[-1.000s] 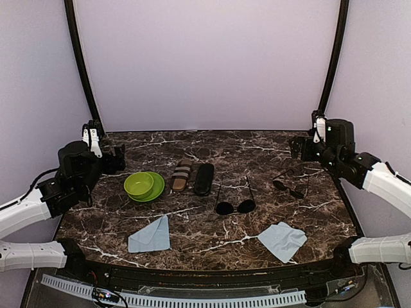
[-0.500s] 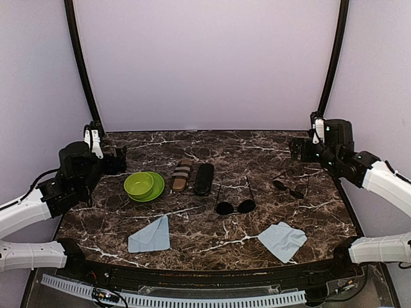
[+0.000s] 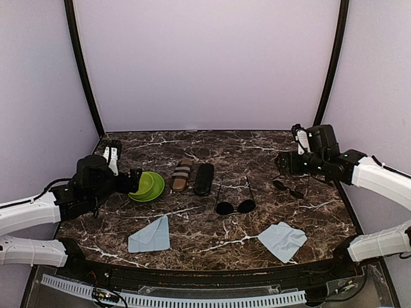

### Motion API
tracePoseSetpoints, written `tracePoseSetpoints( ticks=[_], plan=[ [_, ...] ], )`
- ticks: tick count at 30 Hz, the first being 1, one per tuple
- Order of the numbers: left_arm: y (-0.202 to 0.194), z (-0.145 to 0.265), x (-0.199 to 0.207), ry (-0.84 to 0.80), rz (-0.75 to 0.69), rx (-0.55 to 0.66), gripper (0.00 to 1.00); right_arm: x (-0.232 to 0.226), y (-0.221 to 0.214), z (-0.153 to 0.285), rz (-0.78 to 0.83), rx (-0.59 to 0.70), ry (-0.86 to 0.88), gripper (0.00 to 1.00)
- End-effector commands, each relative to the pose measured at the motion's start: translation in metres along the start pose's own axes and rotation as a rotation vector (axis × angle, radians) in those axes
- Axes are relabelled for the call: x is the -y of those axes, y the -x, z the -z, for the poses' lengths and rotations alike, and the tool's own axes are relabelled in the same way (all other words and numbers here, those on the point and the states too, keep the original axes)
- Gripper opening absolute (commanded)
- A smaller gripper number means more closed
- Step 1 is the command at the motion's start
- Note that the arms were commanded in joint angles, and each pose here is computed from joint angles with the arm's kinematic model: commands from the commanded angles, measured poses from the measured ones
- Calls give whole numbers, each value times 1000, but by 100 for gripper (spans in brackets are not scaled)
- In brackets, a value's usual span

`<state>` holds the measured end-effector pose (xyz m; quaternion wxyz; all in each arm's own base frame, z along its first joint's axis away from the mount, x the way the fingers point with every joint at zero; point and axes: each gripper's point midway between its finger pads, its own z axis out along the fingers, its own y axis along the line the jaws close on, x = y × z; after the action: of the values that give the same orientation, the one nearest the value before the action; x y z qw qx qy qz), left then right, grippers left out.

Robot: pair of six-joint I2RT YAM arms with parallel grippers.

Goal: Organize the sunglasses
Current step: Pick up the sunglasses case from the center of the board.

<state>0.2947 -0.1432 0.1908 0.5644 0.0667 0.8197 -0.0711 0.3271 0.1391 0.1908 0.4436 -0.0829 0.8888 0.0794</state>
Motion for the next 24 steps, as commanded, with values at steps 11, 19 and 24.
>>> tracePoseSetpoints(
  ticks=[11, 19, 24],
  plan=[
    [-37, -57, 60, -85, -57, -207, 88, -98, -29, -49, 89, -115, 177, 100],
    [-51, -117, 111, -154, -142, -373, 90, -105, -32, -41, 74, -91, 186, 100],
    [-75, -144, 133, -193, -144, -478, 91, -101, -35, -36, 62, -82, 183, 100]
  ],
)
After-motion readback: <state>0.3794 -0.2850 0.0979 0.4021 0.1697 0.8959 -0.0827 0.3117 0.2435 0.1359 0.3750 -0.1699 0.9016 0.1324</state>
